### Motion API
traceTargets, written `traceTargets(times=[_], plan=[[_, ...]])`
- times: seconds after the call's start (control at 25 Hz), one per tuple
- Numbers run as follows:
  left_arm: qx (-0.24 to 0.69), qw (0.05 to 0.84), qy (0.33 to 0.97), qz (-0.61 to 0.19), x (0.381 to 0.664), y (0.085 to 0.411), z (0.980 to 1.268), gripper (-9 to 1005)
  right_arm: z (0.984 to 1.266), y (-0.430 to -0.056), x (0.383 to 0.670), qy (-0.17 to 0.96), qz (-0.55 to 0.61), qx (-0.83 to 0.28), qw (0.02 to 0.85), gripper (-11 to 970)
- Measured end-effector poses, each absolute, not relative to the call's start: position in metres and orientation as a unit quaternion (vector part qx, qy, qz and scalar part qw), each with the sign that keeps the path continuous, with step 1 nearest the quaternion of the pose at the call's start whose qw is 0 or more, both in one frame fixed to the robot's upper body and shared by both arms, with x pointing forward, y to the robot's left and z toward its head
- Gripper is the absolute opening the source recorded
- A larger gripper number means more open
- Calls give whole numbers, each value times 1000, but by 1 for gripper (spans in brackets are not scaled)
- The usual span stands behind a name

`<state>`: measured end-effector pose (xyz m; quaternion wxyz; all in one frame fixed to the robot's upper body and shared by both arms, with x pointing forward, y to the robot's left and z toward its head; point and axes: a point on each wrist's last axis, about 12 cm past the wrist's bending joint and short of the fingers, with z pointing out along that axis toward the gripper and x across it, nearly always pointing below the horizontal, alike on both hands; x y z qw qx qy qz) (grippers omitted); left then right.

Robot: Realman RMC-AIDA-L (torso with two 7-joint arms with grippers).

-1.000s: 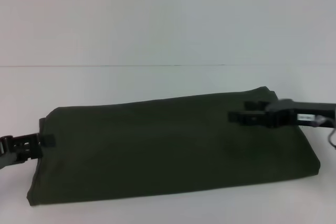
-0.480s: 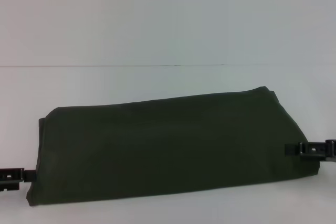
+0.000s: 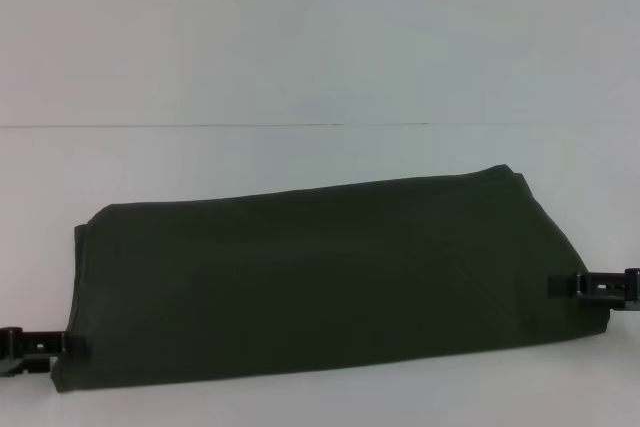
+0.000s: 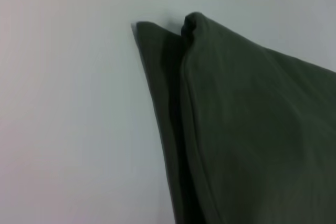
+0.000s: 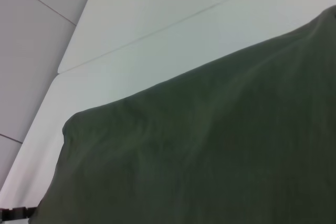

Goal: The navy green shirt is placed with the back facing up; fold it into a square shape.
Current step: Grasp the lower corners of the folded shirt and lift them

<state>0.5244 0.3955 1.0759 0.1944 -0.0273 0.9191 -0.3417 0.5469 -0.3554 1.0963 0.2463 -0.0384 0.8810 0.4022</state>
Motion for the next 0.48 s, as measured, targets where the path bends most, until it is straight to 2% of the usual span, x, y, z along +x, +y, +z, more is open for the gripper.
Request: traceTargets(times=[0.48], plan=[[-17,184,917,-354,529,382,1074,766,1094,-350,552,889,388,-48,238,927]])
